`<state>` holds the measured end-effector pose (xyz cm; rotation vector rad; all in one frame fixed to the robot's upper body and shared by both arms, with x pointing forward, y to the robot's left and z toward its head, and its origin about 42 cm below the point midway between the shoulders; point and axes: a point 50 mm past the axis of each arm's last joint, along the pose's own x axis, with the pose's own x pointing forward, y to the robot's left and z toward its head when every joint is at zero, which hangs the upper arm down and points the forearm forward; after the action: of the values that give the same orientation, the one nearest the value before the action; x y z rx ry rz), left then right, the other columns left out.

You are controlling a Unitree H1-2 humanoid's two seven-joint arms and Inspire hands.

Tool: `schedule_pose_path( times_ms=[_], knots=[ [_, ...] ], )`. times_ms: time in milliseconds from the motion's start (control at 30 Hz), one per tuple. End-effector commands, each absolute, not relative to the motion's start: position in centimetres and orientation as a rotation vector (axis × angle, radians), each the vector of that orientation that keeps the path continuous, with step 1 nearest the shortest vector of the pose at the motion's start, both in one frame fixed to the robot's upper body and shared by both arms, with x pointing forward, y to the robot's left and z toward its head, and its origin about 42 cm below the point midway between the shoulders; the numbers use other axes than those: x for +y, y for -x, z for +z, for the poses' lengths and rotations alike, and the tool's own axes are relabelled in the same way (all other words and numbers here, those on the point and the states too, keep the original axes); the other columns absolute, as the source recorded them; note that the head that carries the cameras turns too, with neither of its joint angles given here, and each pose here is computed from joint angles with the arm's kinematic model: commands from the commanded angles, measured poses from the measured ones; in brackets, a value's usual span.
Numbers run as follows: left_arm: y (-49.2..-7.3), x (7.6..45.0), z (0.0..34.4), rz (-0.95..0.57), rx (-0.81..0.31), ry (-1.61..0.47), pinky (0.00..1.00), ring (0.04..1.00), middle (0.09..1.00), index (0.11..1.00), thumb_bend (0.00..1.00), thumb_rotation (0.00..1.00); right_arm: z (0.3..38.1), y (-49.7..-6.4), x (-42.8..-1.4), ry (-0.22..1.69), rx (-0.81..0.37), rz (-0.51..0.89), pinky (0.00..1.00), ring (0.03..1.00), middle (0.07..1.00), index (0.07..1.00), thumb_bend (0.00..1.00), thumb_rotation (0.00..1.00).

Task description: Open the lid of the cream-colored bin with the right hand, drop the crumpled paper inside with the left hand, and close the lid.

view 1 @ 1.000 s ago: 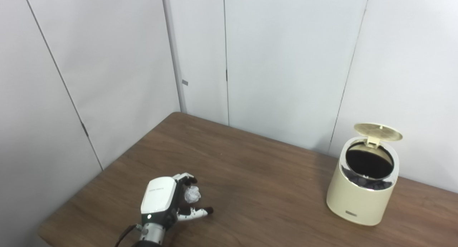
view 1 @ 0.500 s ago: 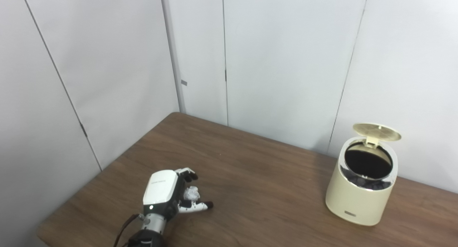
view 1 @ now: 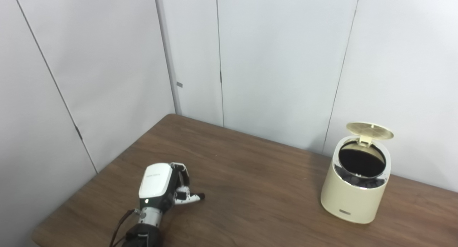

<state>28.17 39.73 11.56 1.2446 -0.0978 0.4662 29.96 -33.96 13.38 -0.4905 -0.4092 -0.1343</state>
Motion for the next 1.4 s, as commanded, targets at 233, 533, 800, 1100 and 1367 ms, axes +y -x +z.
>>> schedule_pose_path(
  times_ms=[233, 533, 800, 1100, 1367],
  knots=[
    [-26.5, 38.9, 8.6, 0.446, -0.075, -1.242, 0.06, 0.098, 0.138, 0.147, 0.77, 0.00, 11.2, -27.5, -33.5, 0.477, -0.369, -0.126, 0.65, 0.814, 0.846, 0.841, 0.98, 0.93],
    [-26.9, 38.4, 9.7, 0.456, -0.141, -1.235, 0.06, 0.102, 0.143, 0.150, 0.77, 0.00, 11.0, -27.7, -33.2, 0.474, -0.367, -0.129, 0.67, 0.826, 0.853, 0.847, 0.96, 0.92],
    [-27.5, 37.3, 11.7, 0.468, -0.217, -1.219, 0.06, 0.100, 0.142, 0.153, 0.77, 0.00, 11.0, -27.9, -32.7, 0.445, -0.371, -0.129, 0.69, 0.832, 0.855, 0.849, 0.95, 0.90],
    [-28.4, 35.6, 15.4, 0.453, -0.358, -1.187, 0.06, 0.099, 0.145, 0.156, 0.75, 0.00, 10.8, -28.0, -31.9, 0.446, -0.373, -0.128, 0.74, 0.854, 0.866, 0.857, 0.94, 0.90],
    [-29.6, 34.5, 17.7, 0.416, -0.495, -1.146, 0.08, 0.114, 0.155, 0.162, 0.72, 0.00, 10.8, -28.2, -30.9, 0.433, -0.383, -0.126, 0.73, 0.862, 0.874, 0.883, 0.87, 0.88]
  ],
)
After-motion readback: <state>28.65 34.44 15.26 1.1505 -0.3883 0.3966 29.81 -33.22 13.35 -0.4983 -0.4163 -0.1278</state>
